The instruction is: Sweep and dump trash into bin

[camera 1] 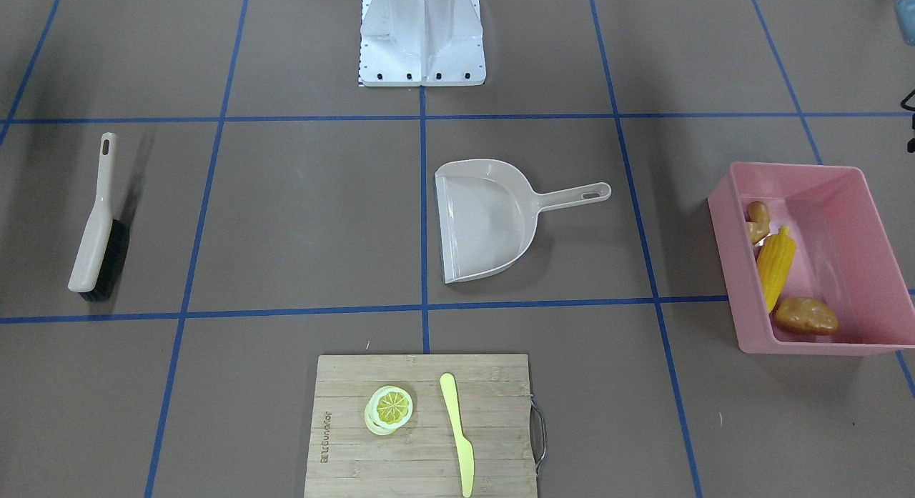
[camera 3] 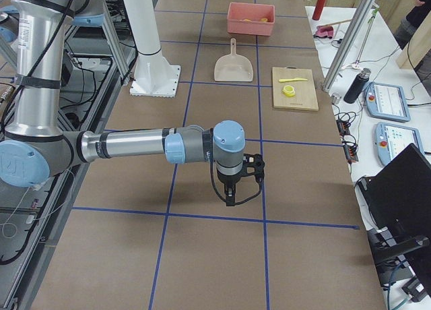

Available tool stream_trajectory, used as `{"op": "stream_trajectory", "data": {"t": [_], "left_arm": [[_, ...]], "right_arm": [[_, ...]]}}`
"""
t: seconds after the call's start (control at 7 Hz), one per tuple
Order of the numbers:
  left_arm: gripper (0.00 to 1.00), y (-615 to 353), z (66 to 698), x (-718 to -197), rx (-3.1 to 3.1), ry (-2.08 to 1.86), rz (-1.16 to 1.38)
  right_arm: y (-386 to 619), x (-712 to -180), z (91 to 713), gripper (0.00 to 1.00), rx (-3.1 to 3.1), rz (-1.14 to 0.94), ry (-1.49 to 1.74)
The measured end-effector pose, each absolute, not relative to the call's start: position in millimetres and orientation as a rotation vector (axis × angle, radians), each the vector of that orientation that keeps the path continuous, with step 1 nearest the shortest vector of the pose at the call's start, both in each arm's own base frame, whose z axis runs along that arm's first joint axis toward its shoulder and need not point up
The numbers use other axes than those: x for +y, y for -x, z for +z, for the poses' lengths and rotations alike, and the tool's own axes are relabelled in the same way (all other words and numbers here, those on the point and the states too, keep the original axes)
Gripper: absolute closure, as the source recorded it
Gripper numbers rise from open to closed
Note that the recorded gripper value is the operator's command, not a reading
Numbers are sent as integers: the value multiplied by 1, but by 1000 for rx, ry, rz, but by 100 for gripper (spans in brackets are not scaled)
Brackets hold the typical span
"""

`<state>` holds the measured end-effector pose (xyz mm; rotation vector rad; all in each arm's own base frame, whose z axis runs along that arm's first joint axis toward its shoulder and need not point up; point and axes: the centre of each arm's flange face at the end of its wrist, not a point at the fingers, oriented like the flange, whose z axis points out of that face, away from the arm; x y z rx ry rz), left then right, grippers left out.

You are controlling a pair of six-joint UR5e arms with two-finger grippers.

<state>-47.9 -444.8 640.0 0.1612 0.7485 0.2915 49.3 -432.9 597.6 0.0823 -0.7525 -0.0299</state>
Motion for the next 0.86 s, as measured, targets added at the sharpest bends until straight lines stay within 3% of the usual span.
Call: {"op": "stream_trajectory", "data": {"t": [0.29,0.86], "left_arm": [[1,83,625,-468,822,-1,50],[1,88,628,-471,832,38,-48]], "right_arm": [[-49,-433,598,0,-754,-29,-79],[-49,-433,597,0,-755,-29,-79]]}}
